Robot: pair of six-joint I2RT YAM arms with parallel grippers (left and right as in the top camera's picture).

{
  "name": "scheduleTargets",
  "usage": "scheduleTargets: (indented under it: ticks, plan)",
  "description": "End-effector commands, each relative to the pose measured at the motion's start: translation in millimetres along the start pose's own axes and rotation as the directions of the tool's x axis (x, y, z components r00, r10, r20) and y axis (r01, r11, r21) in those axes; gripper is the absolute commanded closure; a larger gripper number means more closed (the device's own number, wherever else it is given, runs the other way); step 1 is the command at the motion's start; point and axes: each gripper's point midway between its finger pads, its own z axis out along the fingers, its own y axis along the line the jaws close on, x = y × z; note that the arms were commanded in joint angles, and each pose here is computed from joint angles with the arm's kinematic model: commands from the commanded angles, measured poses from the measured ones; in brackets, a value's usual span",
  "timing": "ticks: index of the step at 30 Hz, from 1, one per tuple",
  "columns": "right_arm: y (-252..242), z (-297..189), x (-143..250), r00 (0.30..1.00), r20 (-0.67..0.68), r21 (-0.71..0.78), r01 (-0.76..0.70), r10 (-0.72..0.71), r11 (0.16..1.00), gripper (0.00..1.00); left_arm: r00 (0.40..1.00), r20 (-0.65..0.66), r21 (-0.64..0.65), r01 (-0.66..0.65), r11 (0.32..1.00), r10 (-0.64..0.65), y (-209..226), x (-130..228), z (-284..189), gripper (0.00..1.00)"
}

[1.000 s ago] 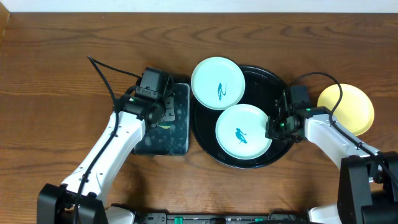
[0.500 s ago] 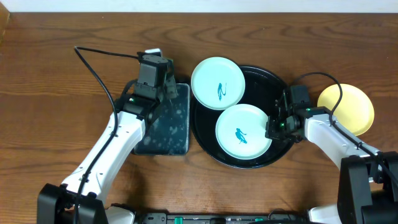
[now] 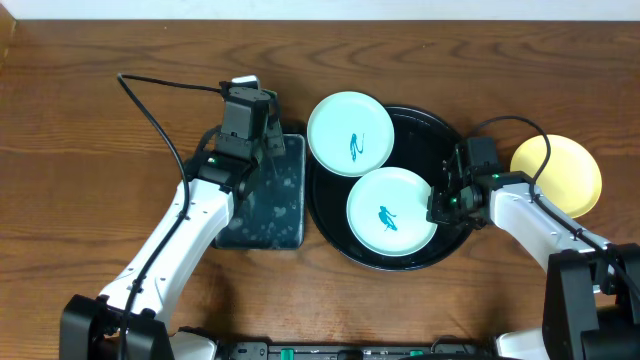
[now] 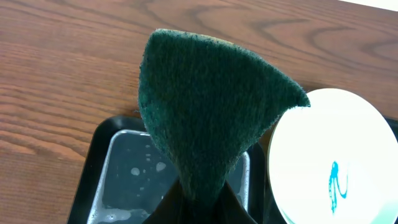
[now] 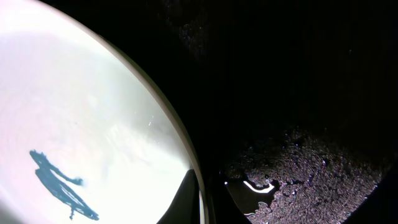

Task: Clean dirty plates on tray and stack at the side
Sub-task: 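Lift the green sponge from the black tray with the left gripper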

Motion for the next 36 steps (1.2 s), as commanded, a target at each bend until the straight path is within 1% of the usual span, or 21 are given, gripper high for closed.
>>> scheduleTargets:
  ticks: [1,19,22,25,31,34,36]
  plan:
    - [-9.3,11.3,12.4,0.999,-0.046,0.046,-0.011,0.013,0.999,0.99,1.000,0.029,-0.015,0.001,1.000,-0.001,2.8,-9.6,-3.0,0.90]
    - [-9.2,11.3,12.1,0.999,-0.045,0.046,-0.011,0.013,0.999,0.99,1.000,0.018,-0.018,-0.001,1.000,0.002,3.6,-6.8,-3.0,0.91]
    - [-9.2,11.3,12.1,0.999,-0.045,0.046,-0.011,0.013,0.999,0.99,0.999,-0.039,-0.041,0.003,0.999,-0.004,9.0,7.3,-2.3,0.92]
    - [-9.2,11.3,12.1,0.999,-0.045,0.046,-0.011,0.013,0.999,0.99,0.990,-0.138,-0.088,0.025,0.996,-0.037,18.8,34.0,1.8,0.92]
    - [-9.2,11.3,12.2,0.999,-0.045,0.045,-0.011,0.013,0.999,0.99,0.933,-0.354,-0.194,-0.008,0.981,-0.063,40.3,96.7,16.9,0.92]
    - [-9.2,11.3,12.2,0.999,-0.045,0.045,-0.011,0.013,0.999,0.99,0.909,-0.412,-0.191,-0.022,0.981,-0.060,40.7,112.0,20.4,0.92]
    - [-9.2,11.3,12.2,0.999,-0.045,0.045,-0.011,0.013,0.999,0.99,0.904,-0.427,-0.149,-0.038,0.988,-0.030,35.1,112.7,19.1,0.92]
